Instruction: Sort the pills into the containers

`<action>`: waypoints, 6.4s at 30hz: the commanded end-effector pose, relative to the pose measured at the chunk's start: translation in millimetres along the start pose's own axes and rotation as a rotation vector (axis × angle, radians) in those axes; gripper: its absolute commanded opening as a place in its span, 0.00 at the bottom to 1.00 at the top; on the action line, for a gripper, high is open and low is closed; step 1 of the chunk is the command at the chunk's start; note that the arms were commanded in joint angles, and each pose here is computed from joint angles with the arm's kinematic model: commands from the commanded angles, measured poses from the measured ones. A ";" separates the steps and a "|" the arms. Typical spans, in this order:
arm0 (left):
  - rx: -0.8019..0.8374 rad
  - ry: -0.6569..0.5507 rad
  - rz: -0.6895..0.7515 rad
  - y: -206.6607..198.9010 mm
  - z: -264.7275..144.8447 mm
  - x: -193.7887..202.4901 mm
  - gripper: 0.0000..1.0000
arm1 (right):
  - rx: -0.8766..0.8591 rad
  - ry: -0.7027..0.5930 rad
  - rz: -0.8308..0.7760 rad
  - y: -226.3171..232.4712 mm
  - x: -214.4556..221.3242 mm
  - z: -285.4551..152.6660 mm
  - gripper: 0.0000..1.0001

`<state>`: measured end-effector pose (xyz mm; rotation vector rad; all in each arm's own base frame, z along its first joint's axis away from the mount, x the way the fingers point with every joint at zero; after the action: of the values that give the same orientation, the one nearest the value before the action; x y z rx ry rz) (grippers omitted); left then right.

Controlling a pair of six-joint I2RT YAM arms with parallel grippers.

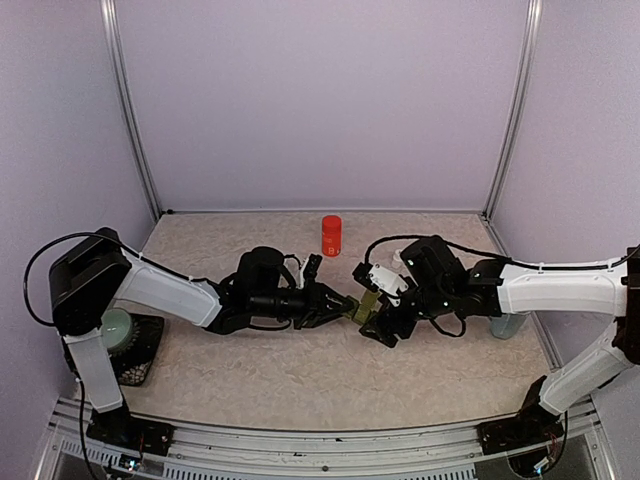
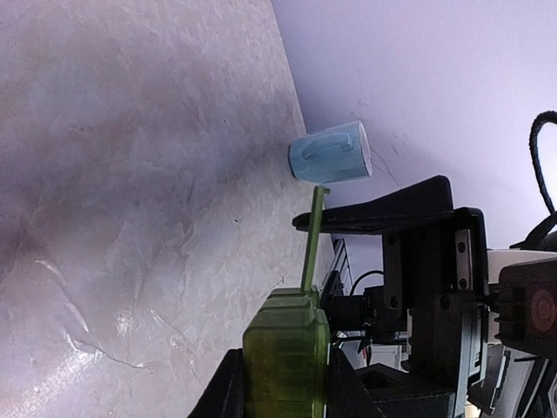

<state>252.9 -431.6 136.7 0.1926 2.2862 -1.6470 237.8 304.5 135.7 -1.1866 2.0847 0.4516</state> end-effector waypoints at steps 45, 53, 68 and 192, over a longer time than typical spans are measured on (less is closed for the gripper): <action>-0.107 -0.048 0.026 24.2 -28.3 2.5 0.52 | -0.059 0.061 0.009 1.9 3.9 23.4 0.55; -0.174 -0.099 -0.008 41.5 -51.7 11.3 0.52 | -0.070 0.081 0.032 0.3 7.8 47.9 0.55; -0.241 -0.113 -0.025 61.2 -74.2 31.9 0.54 | -0.121 0.155 0.170 15.5 45.4 68.6 0.61; -0.415 -0.257 0.375 -41.2 -113.6 -32.3 0.99 | 0.056 0.151 0.201 -51.5 66.7 61.6 0.70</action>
<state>250.9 -332.4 211.2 0.2729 2.1825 -0.9373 280.8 273.1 36.9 -1.0647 2.3469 0.4175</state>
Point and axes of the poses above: each gripper's point midway between its finger pads, its own z axis out along the fingers, its own y axis along the line the jaws close on, x = y × z, the point moved 1 cm from there along -z, back along the fingers, and after that the axes turned 1 degree about z, right-handed, at the moved point
